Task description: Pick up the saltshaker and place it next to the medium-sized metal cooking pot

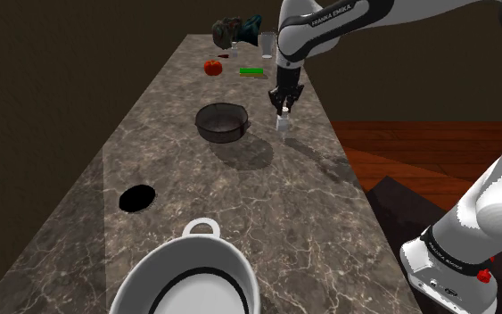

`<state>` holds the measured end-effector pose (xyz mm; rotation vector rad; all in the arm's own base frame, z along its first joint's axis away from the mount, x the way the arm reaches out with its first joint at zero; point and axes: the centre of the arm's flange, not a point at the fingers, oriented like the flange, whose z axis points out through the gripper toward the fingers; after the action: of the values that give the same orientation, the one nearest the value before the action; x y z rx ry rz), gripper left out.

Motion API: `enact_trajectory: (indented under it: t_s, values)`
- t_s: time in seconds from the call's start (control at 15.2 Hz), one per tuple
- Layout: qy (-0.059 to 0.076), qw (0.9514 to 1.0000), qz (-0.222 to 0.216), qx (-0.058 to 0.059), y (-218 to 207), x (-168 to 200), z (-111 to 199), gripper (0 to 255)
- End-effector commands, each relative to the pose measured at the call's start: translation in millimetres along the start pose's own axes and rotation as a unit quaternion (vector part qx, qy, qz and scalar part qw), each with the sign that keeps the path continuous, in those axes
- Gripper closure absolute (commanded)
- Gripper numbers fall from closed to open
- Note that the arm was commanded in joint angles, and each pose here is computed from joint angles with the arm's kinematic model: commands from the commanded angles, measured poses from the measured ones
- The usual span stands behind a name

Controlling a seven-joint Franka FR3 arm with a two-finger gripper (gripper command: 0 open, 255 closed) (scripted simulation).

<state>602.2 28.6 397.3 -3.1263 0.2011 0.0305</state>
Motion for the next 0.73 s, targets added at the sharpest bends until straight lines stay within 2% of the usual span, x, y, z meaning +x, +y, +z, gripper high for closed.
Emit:
enact_trajectory:
  t_s: [0.0, 0.66]
  values:
    - [0.0, 1.0, 0.0, 0.0, -1, -1, -10, 255]
    - [0.0, 1.0, 0.0, 0.0, -2, -2, -63, 255]
